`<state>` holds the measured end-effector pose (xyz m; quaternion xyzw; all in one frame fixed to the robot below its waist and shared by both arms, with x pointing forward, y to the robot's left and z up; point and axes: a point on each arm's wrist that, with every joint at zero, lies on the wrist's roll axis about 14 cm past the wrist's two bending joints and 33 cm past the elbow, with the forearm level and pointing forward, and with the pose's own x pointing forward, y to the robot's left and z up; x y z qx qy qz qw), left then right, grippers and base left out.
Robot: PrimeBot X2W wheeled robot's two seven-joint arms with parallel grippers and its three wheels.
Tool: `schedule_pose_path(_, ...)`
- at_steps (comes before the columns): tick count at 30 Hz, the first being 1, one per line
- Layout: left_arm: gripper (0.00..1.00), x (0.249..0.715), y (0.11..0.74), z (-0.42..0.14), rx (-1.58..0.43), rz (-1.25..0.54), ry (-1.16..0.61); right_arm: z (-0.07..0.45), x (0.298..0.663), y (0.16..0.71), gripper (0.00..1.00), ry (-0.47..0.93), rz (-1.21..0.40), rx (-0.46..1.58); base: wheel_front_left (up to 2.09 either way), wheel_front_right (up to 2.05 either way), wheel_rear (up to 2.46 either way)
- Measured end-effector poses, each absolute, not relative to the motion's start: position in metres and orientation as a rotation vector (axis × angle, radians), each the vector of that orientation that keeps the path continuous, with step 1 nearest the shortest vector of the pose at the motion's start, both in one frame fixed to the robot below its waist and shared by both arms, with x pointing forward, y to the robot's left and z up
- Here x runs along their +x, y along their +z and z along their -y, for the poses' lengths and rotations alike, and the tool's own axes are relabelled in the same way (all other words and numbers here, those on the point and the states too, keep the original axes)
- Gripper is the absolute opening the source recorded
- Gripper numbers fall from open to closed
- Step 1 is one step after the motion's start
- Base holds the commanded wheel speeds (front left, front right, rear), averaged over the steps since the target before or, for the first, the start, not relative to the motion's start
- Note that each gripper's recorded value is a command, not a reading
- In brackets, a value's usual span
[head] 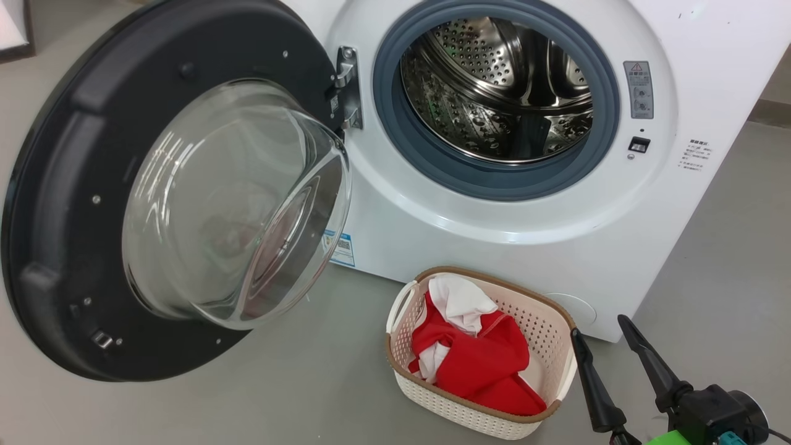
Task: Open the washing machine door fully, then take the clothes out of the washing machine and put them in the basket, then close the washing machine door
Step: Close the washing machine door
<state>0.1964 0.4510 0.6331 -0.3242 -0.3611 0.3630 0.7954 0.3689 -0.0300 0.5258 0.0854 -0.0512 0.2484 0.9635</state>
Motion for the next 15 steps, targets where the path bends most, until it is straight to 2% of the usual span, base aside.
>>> schedule_pose_path(6, 0.00, 0.211, 0.629, -0.482, -0.916, 0.743, 0.775, 0.032, 0.368, 0.527, 1.00, 0.497, 0.107, 0.172, 0.00, 0.00, 0.00)
schedule_pose_path(15, 0.00, 0.250, 0.607, -0.499, -1.217, 0.523, 0.741, 0.034, 0.367, 0.526, 1.00, 0.491, 0.105, 0.171, 0.00, 0.00, 0.00)
